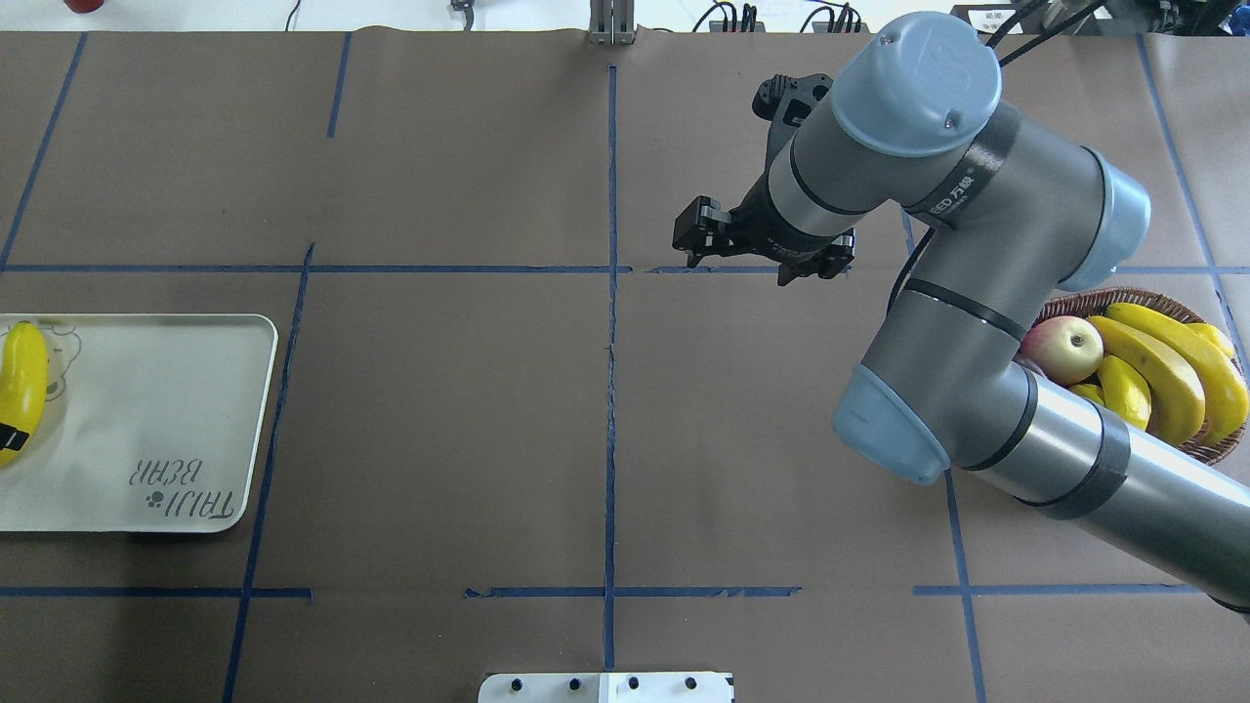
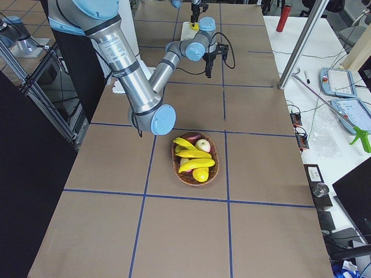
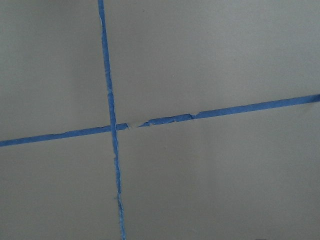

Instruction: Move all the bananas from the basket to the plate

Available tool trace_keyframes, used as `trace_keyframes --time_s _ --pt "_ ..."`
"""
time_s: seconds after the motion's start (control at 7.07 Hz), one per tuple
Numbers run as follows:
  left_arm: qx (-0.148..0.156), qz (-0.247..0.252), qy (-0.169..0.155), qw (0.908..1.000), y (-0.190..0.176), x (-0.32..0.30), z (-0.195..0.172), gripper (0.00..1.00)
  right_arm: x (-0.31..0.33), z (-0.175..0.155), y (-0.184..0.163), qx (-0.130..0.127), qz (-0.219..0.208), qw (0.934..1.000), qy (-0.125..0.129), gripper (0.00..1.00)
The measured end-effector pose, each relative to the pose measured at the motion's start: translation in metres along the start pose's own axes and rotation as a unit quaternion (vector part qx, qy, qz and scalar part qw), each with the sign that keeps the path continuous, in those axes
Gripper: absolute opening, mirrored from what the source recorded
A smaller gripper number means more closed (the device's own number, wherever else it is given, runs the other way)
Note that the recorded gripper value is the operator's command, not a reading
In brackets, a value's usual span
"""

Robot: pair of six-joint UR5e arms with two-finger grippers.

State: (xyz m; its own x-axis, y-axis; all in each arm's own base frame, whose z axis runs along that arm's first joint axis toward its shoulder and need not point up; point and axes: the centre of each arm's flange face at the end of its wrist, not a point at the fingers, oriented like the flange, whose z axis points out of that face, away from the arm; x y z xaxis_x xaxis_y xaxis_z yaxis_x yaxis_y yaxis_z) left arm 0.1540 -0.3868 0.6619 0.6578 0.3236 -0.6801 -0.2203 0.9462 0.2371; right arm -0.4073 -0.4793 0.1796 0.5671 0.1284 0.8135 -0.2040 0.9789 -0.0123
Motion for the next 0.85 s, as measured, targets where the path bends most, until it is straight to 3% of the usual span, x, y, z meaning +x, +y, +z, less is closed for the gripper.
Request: trace_keyframes --time_s 0.42,0.85 --pt "0.03 -0.029 0.018 0.999 -0.018 -0.011 -0.037 1.0 0.048 -0.024 -0.038 -0.025 -0.02 0.9995 -0.003 1.0" --pt "0.038 -0.059 0.023 0.9973 -0.071 0.036 -0.084 1.0 0.177 -0.047 -0.062 -0.043 -0.114 0.9925 0.017 1.0"
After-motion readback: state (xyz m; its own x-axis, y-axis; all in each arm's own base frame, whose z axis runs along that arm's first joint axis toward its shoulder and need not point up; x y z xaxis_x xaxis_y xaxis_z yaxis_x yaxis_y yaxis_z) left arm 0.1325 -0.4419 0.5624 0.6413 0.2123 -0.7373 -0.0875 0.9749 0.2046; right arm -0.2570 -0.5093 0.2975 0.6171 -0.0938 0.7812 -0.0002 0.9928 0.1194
